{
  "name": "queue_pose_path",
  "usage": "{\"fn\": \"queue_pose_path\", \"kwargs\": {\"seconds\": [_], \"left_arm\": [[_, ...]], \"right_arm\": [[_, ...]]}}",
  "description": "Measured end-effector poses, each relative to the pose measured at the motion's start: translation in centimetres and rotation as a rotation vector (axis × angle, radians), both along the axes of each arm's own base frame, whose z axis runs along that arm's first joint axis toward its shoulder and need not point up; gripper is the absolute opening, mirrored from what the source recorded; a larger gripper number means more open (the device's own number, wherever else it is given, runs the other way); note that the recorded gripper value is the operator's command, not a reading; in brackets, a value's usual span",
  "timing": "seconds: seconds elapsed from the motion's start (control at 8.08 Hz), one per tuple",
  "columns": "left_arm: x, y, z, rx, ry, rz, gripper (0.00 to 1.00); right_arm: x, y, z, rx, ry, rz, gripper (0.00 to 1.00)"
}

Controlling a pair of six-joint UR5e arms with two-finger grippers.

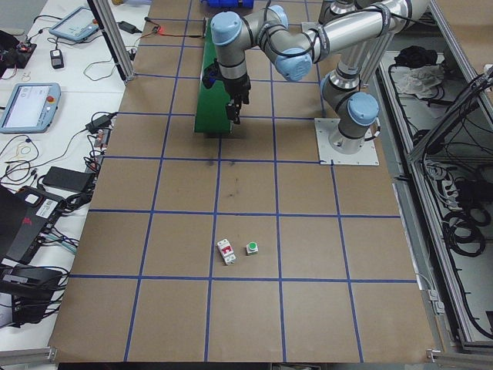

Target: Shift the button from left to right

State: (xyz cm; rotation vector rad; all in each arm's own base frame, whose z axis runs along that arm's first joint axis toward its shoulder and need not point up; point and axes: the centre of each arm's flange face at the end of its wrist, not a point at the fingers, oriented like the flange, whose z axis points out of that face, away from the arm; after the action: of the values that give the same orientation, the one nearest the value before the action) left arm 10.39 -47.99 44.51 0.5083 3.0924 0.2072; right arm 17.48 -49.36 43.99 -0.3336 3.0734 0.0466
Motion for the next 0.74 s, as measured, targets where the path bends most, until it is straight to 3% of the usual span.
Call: {"fn": "queue_pose_path", "kwargs": {"seconds": [0.37, 0.49, 0.74], "left_arm": [[12.8, 1.0, -2.7, 0.017, 0.014, -0.171, 1.0], [16.5, 0.9, -4.0, -0.003, 0.004, -0.251, 1.0], [22.9, 0.5, -6.6, -0.056, -0.058, -0.355, 1.0]], "right_arm": [[-0.1, -0.2, -0.1, -0.007, 0.002, 0.0, 1.0], [-0.1, -0.2, -0.1, -0.008, 0.003, -0.001, 1.0], [-0.1, -0.2, -0.1, -0.006, 0.001, -0.002, 1.0]]}}
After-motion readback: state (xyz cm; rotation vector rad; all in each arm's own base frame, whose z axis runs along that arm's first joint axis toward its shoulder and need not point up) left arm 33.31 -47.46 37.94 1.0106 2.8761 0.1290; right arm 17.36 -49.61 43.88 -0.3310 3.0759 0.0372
